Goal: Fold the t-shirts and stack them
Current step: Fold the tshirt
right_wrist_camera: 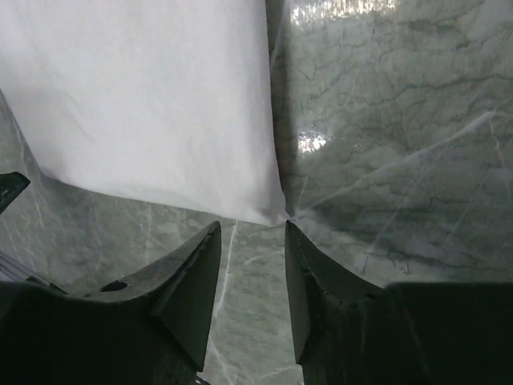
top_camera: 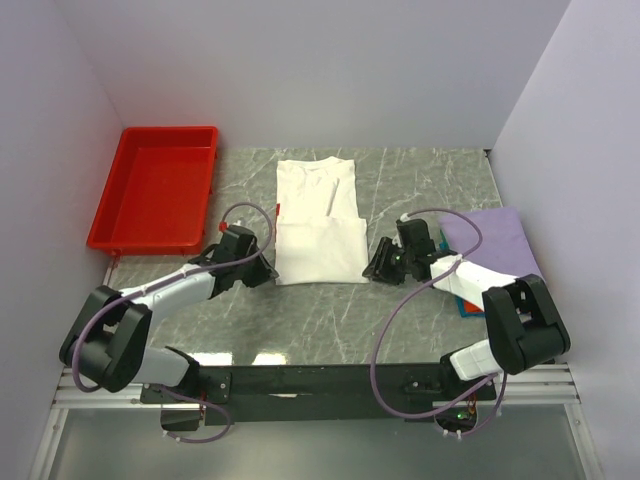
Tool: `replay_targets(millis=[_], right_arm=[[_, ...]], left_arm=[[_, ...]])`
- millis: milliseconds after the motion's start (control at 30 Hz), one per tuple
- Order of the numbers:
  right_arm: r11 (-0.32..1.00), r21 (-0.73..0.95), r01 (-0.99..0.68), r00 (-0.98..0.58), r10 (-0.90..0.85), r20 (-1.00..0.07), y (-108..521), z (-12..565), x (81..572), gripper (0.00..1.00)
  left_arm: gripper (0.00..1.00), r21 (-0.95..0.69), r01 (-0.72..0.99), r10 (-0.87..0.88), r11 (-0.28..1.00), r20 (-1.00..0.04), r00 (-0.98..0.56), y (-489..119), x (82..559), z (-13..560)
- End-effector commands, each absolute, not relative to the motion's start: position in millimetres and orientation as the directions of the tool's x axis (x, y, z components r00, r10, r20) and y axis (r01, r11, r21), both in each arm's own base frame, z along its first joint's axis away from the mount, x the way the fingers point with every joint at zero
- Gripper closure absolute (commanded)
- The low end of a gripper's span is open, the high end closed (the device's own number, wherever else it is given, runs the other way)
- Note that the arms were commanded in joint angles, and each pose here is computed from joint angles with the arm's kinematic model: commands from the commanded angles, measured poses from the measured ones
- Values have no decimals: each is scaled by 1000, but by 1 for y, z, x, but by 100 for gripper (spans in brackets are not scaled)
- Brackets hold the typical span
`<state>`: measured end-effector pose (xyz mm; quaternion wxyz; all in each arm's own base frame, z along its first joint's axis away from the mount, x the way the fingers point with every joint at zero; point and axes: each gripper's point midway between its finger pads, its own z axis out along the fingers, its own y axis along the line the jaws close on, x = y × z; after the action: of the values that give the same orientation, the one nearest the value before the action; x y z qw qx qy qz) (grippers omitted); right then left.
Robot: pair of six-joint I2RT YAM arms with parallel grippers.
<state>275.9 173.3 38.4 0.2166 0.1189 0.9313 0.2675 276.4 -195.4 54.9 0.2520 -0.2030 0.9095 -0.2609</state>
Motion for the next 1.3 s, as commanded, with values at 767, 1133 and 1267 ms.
replay_targets(millis=[767,1133,1267], right_arm=[[826,546,138,-882,353,-311,172,12,275,59],[799,588,128,-887,357,-292,182,14,279,74],[798,591,122,-890,351,-291,182,16,275,86]], left_arm=[[63,-527,-301,-517,795,-329,-790,-188,278,15],[91,-532,-314,-519,787,-292,-803,-192,273,9],[99,-548,-299,-517,781,-298,-802,-194,273,17]])
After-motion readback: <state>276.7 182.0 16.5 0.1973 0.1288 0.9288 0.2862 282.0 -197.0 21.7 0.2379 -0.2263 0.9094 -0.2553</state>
